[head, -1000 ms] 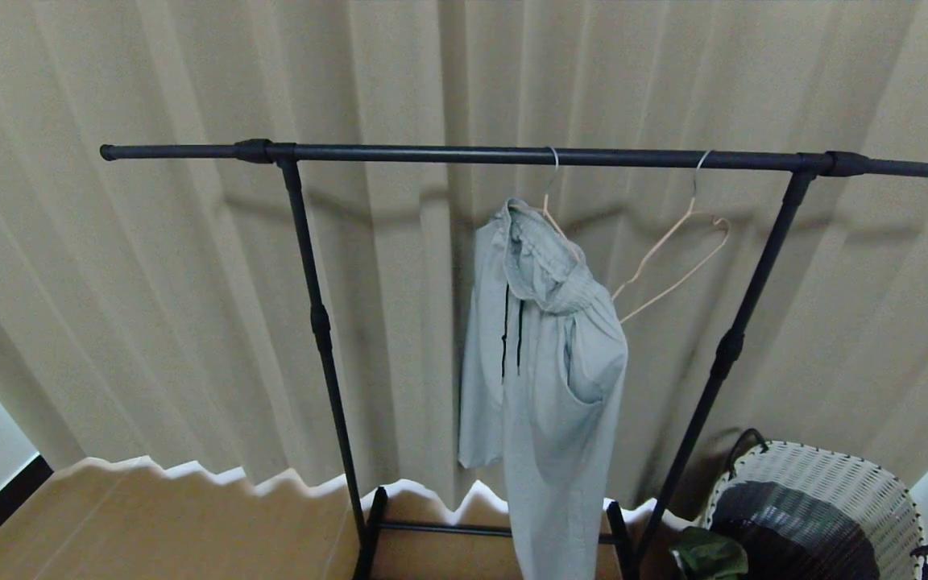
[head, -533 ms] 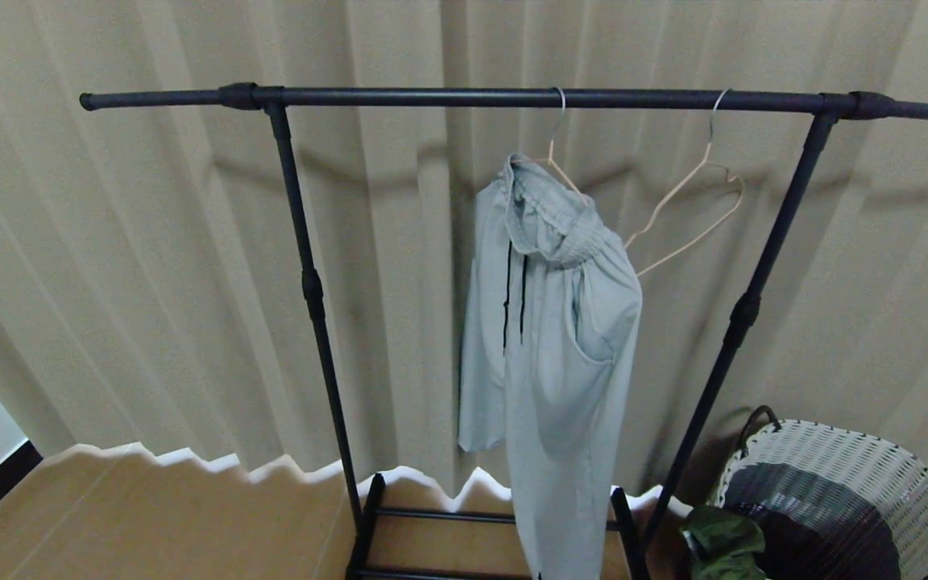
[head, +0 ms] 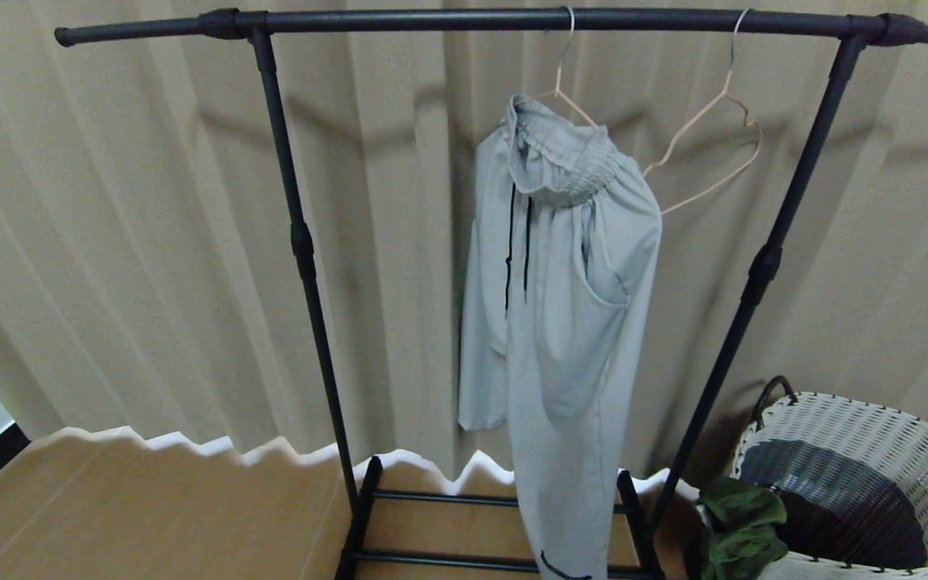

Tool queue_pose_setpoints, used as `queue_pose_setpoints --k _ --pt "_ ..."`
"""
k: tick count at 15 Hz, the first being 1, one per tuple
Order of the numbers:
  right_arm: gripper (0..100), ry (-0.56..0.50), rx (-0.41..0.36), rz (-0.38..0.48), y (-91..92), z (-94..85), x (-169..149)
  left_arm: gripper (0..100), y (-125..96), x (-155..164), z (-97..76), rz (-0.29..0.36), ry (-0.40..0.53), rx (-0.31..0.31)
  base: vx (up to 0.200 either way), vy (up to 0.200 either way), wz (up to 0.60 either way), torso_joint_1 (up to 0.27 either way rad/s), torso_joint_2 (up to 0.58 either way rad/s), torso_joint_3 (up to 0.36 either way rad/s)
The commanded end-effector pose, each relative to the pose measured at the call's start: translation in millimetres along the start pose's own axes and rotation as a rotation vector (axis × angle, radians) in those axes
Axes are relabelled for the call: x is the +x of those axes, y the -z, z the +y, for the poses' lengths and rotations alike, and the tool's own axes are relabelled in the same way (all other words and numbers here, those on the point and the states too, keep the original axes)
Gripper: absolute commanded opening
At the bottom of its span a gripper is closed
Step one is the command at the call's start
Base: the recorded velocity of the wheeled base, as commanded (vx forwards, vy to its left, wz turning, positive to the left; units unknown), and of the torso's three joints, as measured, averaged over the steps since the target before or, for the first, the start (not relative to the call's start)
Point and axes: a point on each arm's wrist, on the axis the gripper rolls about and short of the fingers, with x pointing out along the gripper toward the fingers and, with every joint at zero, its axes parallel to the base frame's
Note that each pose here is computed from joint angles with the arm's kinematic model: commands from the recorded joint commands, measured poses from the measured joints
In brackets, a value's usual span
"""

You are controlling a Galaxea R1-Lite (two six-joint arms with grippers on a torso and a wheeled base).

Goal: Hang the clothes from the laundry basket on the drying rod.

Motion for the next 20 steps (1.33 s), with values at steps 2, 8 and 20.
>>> queue_pose_setpoints --k 2,8,20 --pt "100 0.000 -0.001 -0.001 -0.1 0.0 0.0 100 0.1 -0.1 0.0 -0.001 -0.001 0.000 0.000 0.000 0.00 -0.078 0.44 0.366" --pt "100 -0.002 -0.003 -0.003 -0.3 0.0 0.0 100 0.1 -0.1 0.0 -0.001 0.001 0.000 0.000 0.000 0.00 -0.011 0.18 0.161" --pt "100 -0.002 -0.003 -0.001 -0.1 0.0 0.0 100 0.1 -0.1 0.0 -0.001 0.001 0.000 0.000 -0.117 0.00 -0.003 0.05 0.035"
